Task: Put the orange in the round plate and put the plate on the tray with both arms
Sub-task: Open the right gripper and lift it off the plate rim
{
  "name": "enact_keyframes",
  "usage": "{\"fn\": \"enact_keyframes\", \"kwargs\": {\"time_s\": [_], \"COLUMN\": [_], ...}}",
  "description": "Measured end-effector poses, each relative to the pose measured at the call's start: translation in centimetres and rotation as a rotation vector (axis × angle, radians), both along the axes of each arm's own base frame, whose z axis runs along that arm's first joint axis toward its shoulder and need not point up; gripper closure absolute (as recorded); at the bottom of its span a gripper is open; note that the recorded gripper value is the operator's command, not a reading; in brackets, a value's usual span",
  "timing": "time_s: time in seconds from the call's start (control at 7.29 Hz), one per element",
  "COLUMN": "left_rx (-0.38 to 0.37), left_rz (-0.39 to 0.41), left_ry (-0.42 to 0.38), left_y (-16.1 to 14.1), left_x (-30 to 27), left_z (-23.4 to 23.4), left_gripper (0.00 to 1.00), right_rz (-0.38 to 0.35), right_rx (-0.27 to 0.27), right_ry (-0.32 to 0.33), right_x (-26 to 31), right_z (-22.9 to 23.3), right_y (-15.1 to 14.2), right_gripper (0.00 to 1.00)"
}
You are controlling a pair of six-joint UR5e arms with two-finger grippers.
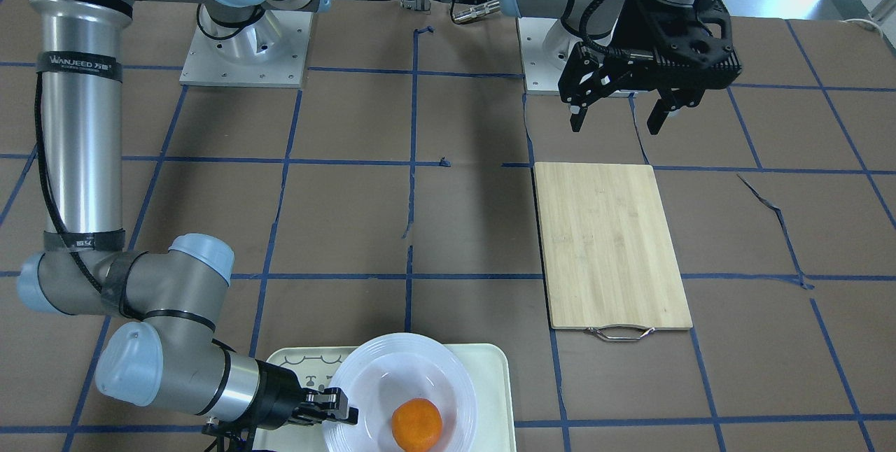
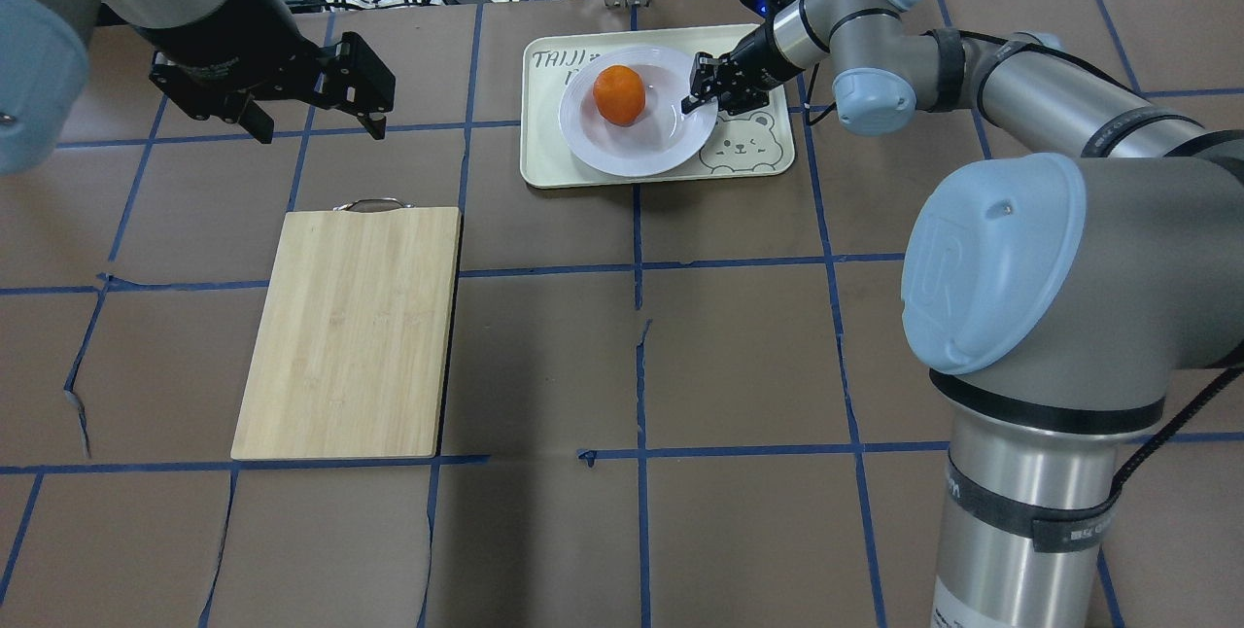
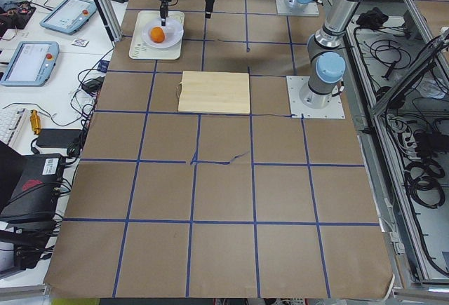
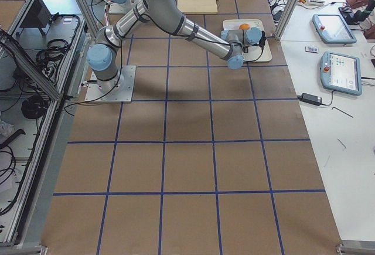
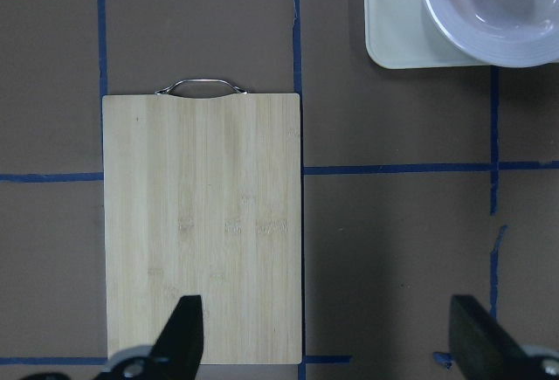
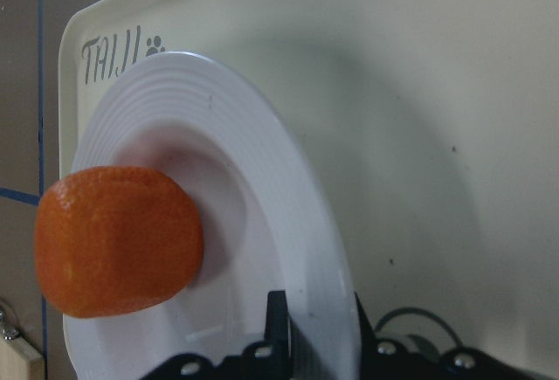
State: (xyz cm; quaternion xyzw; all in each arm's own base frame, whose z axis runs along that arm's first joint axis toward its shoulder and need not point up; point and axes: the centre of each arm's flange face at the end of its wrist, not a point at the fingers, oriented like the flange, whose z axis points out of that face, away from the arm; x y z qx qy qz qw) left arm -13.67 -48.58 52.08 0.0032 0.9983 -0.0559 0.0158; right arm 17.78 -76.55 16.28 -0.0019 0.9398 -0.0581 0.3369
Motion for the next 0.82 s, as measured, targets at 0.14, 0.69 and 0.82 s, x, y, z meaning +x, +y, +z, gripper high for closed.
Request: {"fn": "enact_keyframes", "kwargs": {"time_s": [0.14, 0.69, 0.82], "left_rx": [0.000, 0.000, 0.000], "left_rz": [0.000, 0.000, 0.000], "left_ry": [0.000, 0.000, 0.000], "left_y": [0.0, 0.0, 0.0], "left_x": [0.0, 0.0, 0.0], "left_z": [0.0, 0.0, 0.0], "left_gripper": [0.00, 0.00, 0.00], "right_rz": [-0.006, -0.052, -0.056], "right_rx": [-0.006, -0.003, 0.050], "right_ry": [0.007, 0.274, 0.358], "right_x": [-0.1, -2.5, -3.2], "right_z": [0.6, 11.8, 15.5], "right_y": [-0.1, 1.0, 3.0], "right_gripper": [0.00, 0.00, 0.00]}}
